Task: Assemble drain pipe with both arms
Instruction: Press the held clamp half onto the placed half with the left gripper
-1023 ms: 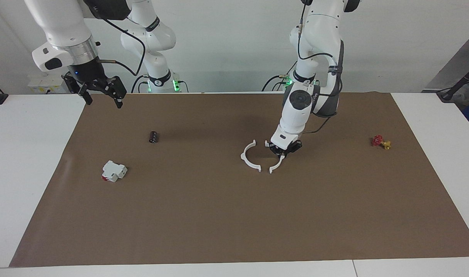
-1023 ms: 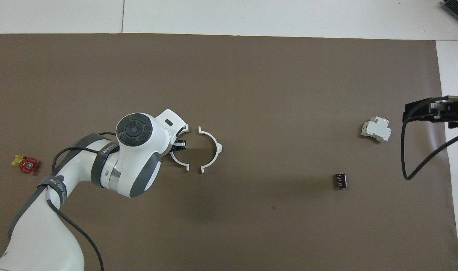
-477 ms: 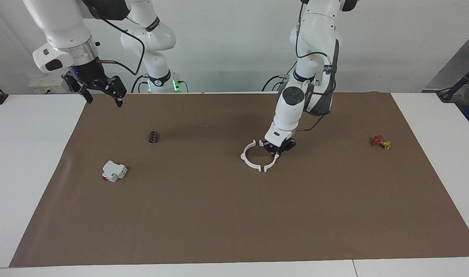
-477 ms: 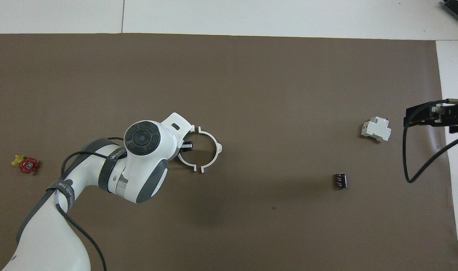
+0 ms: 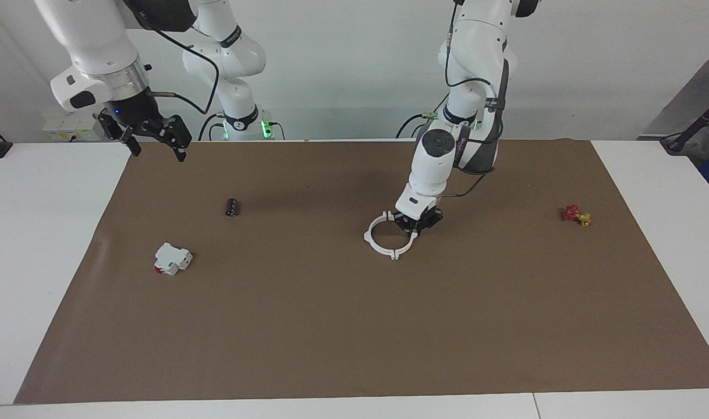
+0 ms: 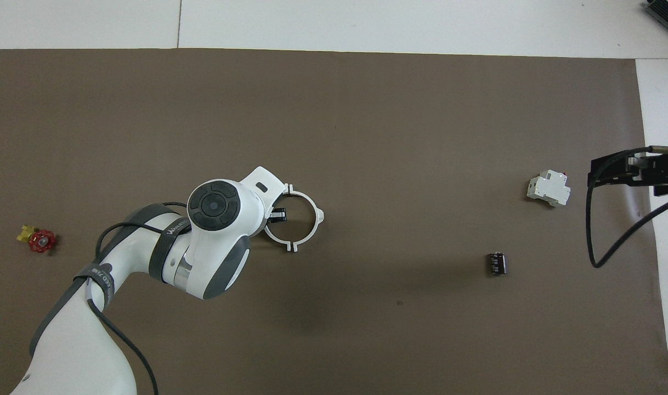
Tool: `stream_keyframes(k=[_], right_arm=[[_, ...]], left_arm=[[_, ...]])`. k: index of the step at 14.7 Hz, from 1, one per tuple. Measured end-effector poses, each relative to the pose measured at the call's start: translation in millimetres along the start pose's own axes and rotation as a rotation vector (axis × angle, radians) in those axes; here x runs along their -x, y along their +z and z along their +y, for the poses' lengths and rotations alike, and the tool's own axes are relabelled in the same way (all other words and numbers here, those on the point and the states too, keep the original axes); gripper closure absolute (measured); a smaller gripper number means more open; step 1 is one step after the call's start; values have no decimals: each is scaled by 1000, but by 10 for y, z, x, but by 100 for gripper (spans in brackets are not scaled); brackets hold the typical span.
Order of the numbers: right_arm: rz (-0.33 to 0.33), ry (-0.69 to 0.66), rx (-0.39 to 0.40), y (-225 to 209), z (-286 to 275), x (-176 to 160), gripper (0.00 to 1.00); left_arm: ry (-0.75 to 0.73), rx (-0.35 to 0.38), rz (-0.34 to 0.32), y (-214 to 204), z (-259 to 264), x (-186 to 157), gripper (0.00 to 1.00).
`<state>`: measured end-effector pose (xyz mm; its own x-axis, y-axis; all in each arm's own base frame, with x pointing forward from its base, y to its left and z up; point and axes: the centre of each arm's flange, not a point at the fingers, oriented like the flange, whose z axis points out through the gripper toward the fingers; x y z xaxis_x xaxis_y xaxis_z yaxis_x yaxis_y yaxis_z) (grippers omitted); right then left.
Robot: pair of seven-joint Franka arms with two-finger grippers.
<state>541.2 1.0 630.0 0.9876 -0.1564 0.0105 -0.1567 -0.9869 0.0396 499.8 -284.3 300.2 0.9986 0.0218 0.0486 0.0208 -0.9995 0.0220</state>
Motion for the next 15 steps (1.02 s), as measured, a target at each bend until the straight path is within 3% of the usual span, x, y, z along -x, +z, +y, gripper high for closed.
stream_keyframes(k=[15], right_arm=[[0, -5, -1, -2, -29, 8, 0]], left_arm=[[8, 7, 12, -8, 44, 14, 80]])
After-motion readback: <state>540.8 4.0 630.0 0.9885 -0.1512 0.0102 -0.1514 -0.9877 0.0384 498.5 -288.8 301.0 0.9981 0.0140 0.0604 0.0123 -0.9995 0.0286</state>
